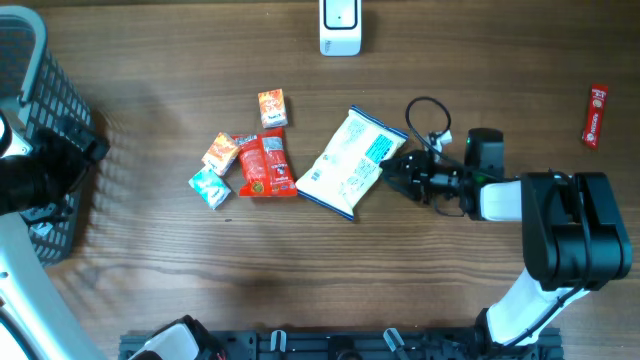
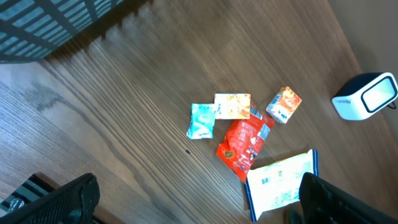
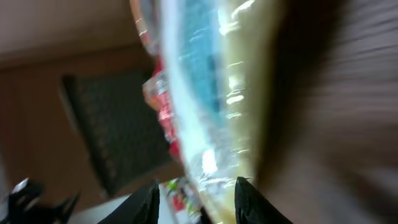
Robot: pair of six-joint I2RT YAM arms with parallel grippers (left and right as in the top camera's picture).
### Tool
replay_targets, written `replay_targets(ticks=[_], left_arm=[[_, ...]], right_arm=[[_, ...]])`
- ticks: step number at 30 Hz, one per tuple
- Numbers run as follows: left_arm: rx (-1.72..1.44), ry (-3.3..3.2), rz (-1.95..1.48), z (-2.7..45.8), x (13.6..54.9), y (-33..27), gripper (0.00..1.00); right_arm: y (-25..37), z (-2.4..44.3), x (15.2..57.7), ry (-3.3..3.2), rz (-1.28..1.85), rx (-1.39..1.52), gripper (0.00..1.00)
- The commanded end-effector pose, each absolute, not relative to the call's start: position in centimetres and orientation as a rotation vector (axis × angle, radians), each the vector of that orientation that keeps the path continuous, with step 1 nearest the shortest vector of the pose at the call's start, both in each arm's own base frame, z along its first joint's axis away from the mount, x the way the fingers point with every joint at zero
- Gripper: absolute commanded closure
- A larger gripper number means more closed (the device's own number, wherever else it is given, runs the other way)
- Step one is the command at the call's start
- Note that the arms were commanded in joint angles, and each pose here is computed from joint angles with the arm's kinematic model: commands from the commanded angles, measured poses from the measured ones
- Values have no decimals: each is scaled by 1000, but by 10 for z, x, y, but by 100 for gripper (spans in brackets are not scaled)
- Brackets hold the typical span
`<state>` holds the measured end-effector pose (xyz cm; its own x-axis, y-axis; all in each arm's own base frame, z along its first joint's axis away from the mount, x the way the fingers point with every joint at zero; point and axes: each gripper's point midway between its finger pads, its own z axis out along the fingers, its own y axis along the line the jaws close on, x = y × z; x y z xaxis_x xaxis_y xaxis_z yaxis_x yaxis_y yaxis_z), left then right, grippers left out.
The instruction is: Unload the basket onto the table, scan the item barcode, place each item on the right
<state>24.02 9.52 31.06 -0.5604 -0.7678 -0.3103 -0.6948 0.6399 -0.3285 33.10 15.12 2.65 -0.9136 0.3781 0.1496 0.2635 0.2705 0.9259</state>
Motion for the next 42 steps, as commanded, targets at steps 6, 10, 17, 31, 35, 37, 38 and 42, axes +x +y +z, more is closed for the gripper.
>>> replay_targets(ticks=[6, 10, 17, 31, 35, 37, 38, 42], left_arm=[[-1149, 2434, -228, 311, 240, 97, 0], [-1148, 2434, -227, 311, 240, 97, 0], [-1152, 2432, -234, 311, 240, 96, 0], [-537, 2485, -661, 330, 292, 15, 0], [-369, 2572, -730, 312, 320, -24, 0], [-293, 2610, -756, 299, 335, -42, 0], [-257, 2630, -770, 291, 344, -52, 0], [-191, 2676, -773, 267, 367, -70, 0]], right_arm=[[122, 7, 342, 2482, 1308, 610, 55], [108, 9, 338, 2519, 1144, 631, 50], [100, 15, 337, 2522, 1065, 629, 39], [96, 13, 340, 2515, 1025, 646, 21], [96, 14, 341, 2508, 1030, 659, 18], [96, 14, 341, 2509, 1030, 660, 18], [96, 14, 341, 2509, 1030, 660, 17], [96, 14, 341, 2509, 1030, 659, 16]])
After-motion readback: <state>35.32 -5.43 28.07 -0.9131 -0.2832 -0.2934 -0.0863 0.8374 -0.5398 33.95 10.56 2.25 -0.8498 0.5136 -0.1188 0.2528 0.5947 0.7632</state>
